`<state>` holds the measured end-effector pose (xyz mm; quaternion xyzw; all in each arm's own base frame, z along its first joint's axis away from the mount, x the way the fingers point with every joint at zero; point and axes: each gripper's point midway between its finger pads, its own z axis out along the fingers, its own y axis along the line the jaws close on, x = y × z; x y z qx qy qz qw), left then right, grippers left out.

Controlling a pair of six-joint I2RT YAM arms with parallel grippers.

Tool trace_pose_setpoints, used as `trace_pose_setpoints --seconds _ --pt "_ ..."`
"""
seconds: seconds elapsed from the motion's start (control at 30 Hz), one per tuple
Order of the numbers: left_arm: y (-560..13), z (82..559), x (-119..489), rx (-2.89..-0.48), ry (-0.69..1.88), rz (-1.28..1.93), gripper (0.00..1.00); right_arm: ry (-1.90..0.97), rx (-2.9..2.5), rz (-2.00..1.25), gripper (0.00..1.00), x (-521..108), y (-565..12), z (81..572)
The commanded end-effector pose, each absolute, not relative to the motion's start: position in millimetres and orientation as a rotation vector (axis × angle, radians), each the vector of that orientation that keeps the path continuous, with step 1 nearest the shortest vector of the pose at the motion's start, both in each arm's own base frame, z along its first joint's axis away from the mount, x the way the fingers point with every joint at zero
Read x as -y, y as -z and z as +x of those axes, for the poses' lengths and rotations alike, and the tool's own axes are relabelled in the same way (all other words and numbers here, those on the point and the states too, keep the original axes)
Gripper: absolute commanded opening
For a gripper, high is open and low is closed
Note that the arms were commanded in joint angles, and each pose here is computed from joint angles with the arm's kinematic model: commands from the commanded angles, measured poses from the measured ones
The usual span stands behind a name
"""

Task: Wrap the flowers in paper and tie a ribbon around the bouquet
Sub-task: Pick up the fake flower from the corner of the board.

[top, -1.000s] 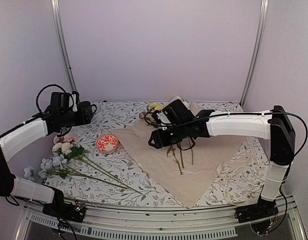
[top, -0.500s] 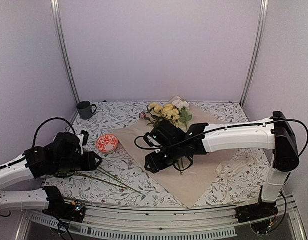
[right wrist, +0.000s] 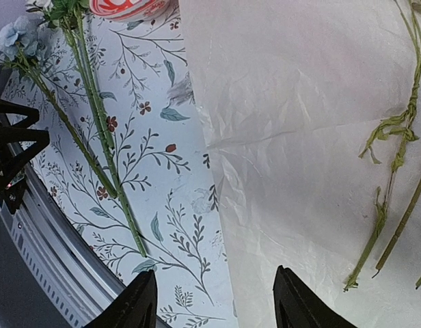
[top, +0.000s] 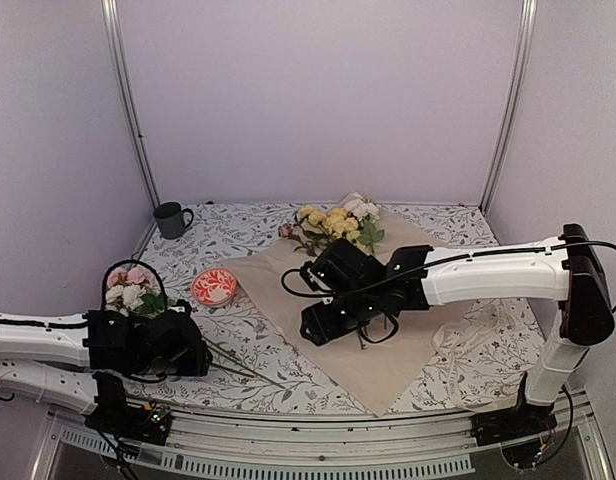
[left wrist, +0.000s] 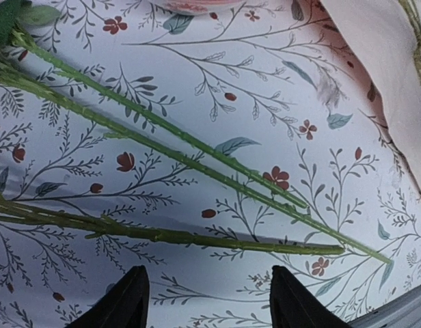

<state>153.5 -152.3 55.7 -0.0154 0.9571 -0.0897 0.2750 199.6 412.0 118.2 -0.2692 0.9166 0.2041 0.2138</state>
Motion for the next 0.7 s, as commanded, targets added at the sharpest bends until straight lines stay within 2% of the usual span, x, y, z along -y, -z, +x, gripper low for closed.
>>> trace_pose_setpoints --seconds 0.0,0.23,0.4,0.67 --pt "-67.1 164.4 150.1 -2.516 0.25 -0.143 0.65 -0.604 -2.488 -0.74 0.62 -417.4 -133.9 201.6" --pt "-56.4 180.7 120.3 -2.557 0.11 -0.424 0.91 -0.75 -2.416 -0.645 0.64 -419.2 -155.9 224.7" --pt "-32.4 186.4 97.9 -2.652 -0.135 -0.526 0.97 -0.765 -2.396 -0.605 0.64 -410.1 -149.9 238.5" --pt "-22.1 184.3 90.1 -2.661 -0.126 -0.725 0.97 -0.764 -2.406 -0.633 0.65 -398.1 -136.3 229.9"
